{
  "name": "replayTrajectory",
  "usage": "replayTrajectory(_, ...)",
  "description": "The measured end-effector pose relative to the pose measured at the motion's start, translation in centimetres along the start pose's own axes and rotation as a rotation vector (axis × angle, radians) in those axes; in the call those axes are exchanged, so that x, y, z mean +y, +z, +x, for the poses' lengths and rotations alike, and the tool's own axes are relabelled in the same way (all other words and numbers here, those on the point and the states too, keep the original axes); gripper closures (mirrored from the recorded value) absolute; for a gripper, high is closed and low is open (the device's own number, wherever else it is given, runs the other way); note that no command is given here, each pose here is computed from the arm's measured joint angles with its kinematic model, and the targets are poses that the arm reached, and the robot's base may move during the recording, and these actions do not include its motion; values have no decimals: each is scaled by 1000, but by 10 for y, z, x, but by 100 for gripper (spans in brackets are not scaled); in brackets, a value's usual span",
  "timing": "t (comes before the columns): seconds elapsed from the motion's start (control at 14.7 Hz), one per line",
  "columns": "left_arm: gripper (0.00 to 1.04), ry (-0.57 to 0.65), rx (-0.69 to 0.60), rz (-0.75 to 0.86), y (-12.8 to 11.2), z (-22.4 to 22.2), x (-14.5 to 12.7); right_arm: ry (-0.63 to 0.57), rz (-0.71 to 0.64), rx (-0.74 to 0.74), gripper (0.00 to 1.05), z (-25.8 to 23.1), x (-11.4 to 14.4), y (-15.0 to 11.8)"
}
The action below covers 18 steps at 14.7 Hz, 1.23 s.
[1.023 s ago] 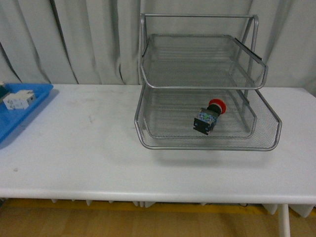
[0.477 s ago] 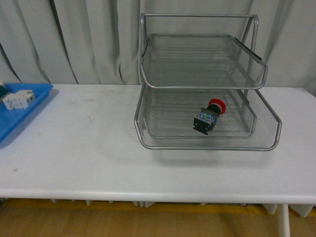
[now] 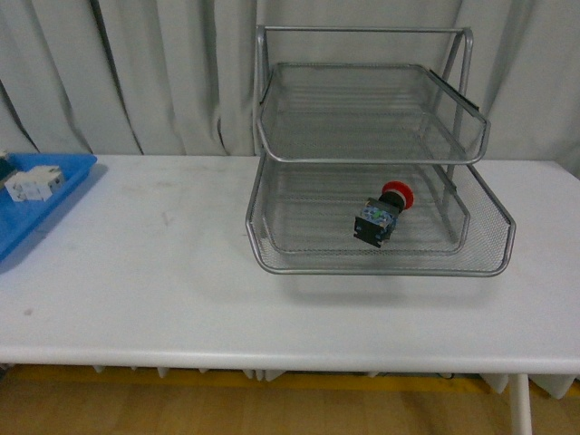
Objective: Place button on rack with both arms
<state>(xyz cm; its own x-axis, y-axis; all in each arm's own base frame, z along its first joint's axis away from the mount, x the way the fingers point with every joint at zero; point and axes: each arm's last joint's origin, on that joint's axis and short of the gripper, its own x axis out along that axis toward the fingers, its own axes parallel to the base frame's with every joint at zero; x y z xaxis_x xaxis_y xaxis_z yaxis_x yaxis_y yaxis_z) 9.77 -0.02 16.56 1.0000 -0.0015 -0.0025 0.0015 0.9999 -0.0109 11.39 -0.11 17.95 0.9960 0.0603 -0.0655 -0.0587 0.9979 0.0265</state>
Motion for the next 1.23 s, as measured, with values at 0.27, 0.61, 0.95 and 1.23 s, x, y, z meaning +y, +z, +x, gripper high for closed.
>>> replayTrajectory(0.27,7,0,0,3,0,0,0,179,144,84,6,100,28,58)
replayTrajectory(0.61,7,0,0,3,0,0,0,259,201,500,18,164,73,25)
replayTrajectory(0.95,7,0,0,3,0,0,0,271,196,687,81,191,91,-4)
replayTrajectory(1.23,7,0,0,3,0,0,0,297,101,826,103,206,118,-40)
